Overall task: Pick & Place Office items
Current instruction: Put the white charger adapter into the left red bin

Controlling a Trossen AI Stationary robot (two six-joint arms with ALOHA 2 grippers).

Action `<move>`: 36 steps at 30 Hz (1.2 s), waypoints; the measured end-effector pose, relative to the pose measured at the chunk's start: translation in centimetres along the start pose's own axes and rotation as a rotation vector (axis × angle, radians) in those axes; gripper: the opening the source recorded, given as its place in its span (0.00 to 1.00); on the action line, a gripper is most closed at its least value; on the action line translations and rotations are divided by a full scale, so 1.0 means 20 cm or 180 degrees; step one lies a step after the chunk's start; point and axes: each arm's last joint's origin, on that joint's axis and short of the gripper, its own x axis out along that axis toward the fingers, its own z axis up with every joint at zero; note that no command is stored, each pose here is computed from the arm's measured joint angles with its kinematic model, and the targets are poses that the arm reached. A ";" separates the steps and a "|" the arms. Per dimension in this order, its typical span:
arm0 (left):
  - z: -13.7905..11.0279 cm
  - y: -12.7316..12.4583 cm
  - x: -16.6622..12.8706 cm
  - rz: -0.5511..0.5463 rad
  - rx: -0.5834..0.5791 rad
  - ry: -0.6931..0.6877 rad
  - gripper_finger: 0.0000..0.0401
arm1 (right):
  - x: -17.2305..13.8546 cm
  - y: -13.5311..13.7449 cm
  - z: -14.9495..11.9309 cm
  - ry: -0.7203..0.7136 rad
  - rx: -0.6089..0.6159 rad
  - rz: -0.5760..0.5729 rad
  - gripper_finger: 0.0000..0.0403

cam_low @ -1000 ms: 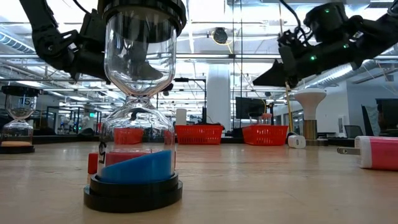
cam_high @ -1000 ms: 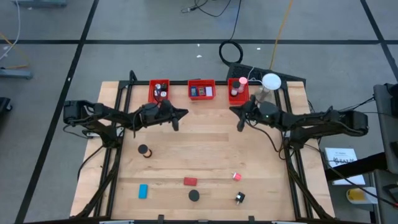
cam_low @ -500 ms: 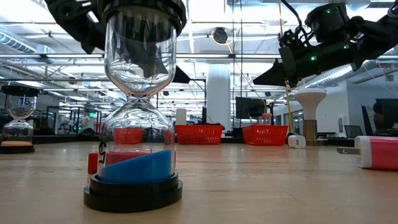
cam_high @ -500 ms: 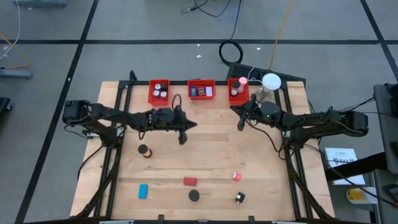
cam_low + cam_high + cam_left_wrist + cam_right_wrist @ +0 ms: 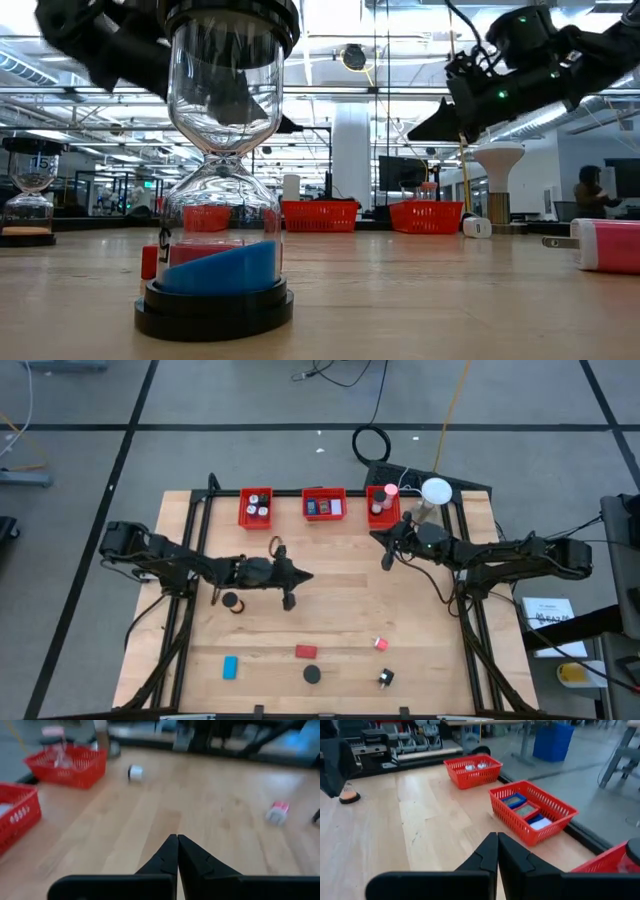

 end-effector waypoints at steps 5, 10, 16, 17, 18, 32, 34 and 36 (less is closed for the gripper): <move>-0.13 0.09 -0.02 0.0098 -0.0252 -0.0450 0.01 | 0.02 0.03 0.04 0.0620 0.0281 -0.0084 0.00; -0.19 0.16 0.03 0.0237 -0.0293 -0.0413 0.03 | -0.03 0.10 -0.01 0.1326 0.0716 -0.0672 0.00; -0.19 0.22 0.12 0.0224 -0.0227 -0.0382 0.01 | -0.10 0.13 -0.07 0.1716 0.1297 -0.1314 0.08; -0.19 0.23 0.13 0.0244 -0.0227 -0.0377 0.01 | -0.11 0.12 -0.08 0.1769 0.1344 -0.1406 0.10; -0.18 0.25 0.15 0.0266 -0.0235 -0.0389 0.01 | -0.12 0.11 -0.09 0.1822 0.1410 -0.1491 0.13; -0.03 0.47 0.12 -0.0045 -0.0588 -0.1278 0.03 | -0.12 0.08 -0.04 0.1814 0.1488 -0.1588 0.56; -0.03 0.50 0.12 0.0007 -0.0607 -0.1288 0.04 | -0.11 0.07 -0.04 0.1785 0.1478 -0.1587 0.58; -0.03 0.51 0.12 0.0043 -0.0581 -0.1287 0.04 | -0.10 0.07 -0.05 0.1750 0.1533 -0.1591 0.60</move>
